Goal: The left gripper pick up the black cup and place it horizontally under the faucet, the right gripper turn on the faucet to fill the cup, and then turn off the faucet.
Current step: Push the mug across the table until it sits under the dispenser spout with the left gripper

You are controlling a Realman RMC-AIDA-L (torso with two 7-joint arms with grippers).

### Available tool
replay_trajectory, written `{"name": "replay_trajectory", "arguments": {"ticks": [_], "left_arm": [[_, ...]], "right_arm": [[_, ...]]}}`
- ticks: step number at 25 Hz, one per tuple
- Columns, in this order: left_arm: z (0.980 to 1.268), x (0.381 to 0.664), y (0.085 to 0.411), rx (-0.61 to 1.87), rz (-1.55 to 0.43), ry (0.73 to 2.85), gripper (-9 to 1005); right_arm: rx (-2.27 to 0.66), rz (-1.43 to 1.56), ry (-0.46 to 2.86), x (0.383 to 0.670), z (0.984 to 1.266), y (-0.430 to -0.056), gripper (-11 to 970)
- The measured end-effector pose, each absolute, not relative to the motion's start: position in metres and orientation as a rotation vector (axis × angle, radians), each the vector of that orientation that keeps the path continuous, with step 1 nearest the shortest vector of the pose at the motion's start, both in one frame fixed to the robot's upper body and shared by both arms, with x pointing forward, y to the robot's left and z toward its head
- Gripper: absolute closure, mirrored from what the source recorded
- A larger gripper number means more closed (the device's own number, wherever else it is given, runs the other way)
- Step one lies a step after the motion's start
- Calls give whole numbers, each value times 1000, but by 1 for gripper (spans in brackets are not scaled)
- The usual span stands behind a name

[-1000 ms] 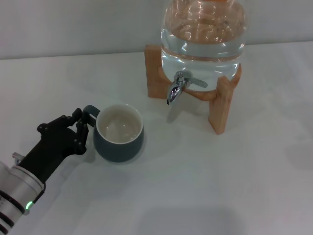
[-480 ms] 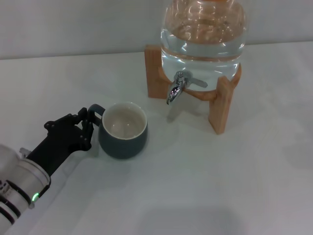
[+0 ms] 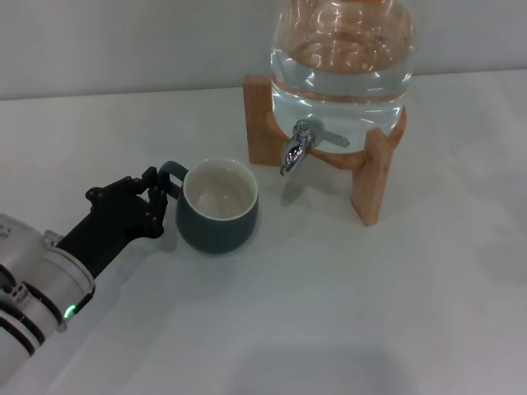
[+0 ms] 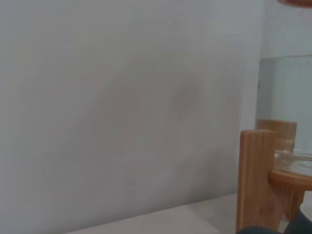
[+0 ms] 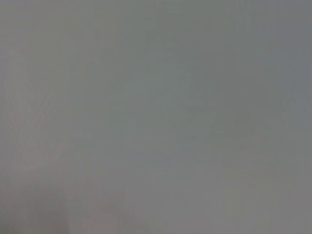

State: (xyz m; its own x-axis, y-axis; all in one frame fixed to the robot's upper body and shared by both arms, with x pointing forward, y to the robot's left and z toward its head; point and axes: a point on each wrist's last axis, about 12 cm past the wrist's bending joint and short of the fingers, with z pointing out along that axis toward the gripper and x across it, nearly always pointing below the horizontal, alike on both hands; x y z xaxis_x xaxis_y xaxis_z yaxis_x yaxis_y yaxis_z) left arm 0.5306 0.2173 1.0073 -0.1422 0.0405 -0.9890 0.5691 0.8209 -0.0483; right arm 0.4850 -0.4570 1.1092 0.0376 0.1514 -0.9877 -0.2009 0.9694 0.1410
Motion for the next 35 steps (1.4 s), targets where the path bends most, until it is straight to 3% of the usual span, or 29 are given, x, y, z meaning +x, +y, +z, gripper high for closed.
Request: {"name": "replay_trajectory", "arguments": {"ticks": [35], "left_arm": [[1016, 545, 188, 564, -550, 1662, 861]], "right_arm": [[-48, 284, 1493, 491, 1110, -451, 121]]}}
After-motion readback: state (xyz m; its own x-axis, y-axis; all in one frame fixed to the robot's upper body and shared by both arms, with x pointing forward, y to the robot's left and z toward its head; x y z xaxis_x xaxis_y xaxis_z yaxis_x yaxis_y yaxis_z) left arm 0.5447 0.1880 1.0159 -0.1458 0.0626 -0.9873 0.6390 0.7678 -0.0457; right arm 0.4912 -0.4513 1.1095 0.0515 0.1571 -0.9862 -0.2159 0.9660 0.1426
